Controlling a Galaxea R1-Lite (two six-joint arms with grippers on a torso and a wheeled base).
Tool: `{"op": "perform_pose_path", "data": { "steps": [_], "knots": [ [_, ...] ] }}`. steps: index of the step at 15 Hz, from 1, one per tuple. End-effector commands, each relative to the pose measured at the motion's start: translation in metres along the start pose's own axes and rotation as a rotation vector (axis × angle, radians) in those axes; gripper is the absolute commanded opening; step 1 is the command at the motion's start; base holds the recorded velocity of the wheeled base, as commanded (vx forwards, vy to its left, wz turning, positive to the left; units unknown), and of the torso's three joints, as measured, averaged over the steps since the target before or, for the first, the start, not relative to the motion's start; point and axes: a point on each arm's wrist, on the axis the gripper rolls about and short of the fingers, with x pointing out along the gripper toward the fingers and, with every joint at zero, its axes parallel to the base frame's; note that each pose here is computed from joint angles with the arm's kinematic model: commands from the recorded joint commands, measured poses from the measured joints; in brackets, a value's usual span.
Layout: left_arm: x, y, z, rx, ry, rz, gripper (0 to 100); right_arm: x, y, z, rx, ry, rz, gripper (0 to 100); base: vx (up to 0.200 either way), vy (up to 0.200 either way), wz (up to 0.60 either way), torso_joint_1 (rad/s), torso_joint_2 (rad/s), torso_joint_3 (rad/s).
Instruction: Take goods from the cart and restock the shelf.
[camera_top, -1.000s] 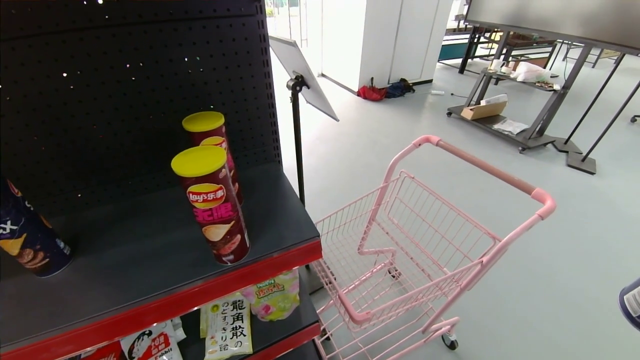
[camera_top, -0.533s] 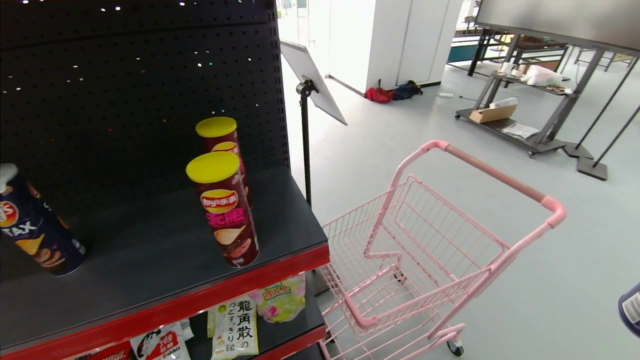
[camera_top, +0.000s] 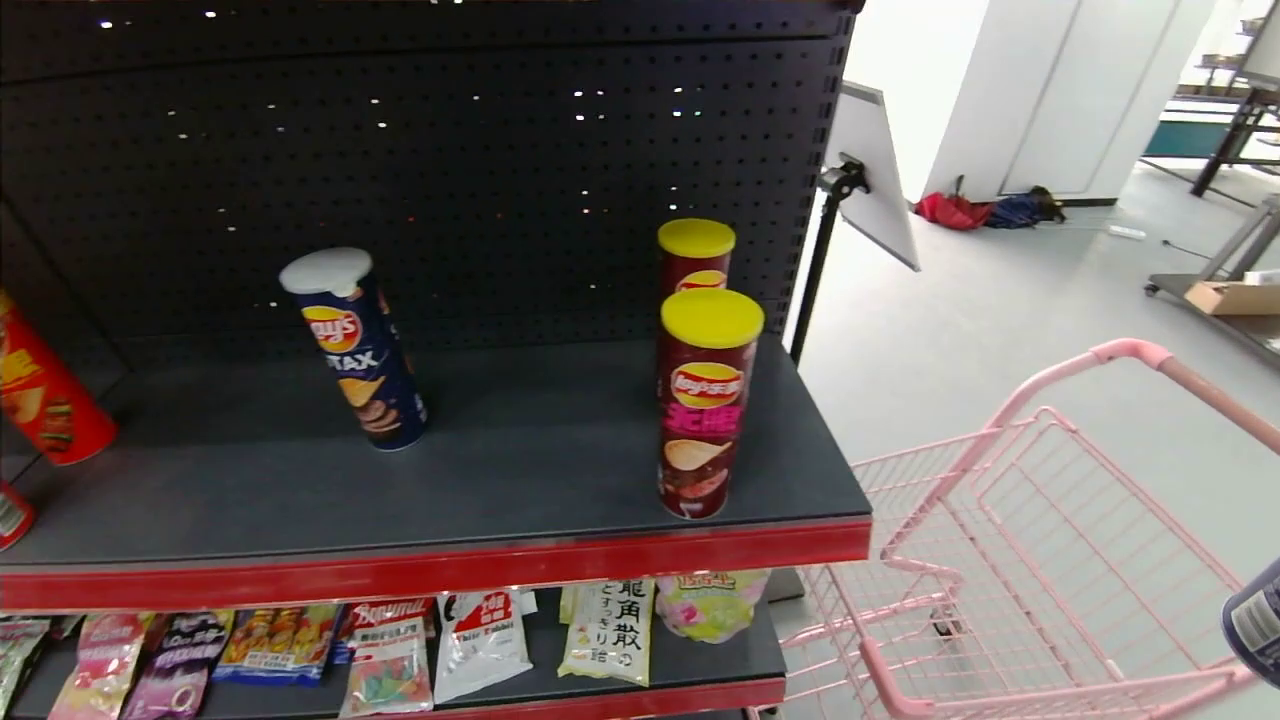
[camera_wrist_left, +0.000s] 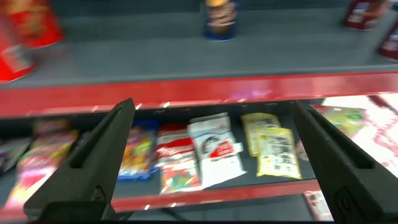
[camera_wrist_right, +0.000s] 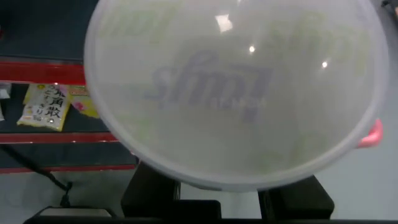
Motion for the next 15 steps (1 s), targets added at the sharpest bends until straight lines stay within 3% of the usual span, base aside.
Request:
{"op": "perform_pose_path", "data": {
  "steps": [1, 6, 9, 11, 15],
  "knots": [
    [0.000, 0.000, 0.000, 0.000, 0.000, 0.000, 100, -0.002, 0.000, -0.005, 0.001, 0.001, -0.002, 0, 0.000, 0.000, 0.00, 0.000, 0.00, 0.000],
    [0.000, 0.000, 0.000, 0.000, 0.000, 0.000, 100, -0.019, -0.002, -0.031, 0.053, -0.047, -0.048, 0, 0.000, 0.000, 0.00, 0.000, 0.00, 0.000],
    [0.000, 0.000, 0.000, 0.000, 0.000, 0.000, 100, -0.018, 0.001, -0.042, 0.094, -0.185, 0.076, 0, 0.000, 0.000, 0.00, 0.000, 0.00, 0.000],
    [0.000, 0.000, 0.000, 0.000, 0.000, 0.000, 100, -0.018, 0.004, -0.062, 0.080, -0.202, 0.103, 0, 0.000, 0.000, 0.00, 0.000, 0.00, 0.000],
    [0.000, 0.000, 0.000, 0.000, 0.000, 0.000, 100, -0.021, 0.004, -0.061, 0.151, -0.221, 0.151, 0, 0.000, 0.000, 0.00, 0.000, 0.00, 0.000]
  ]
}}
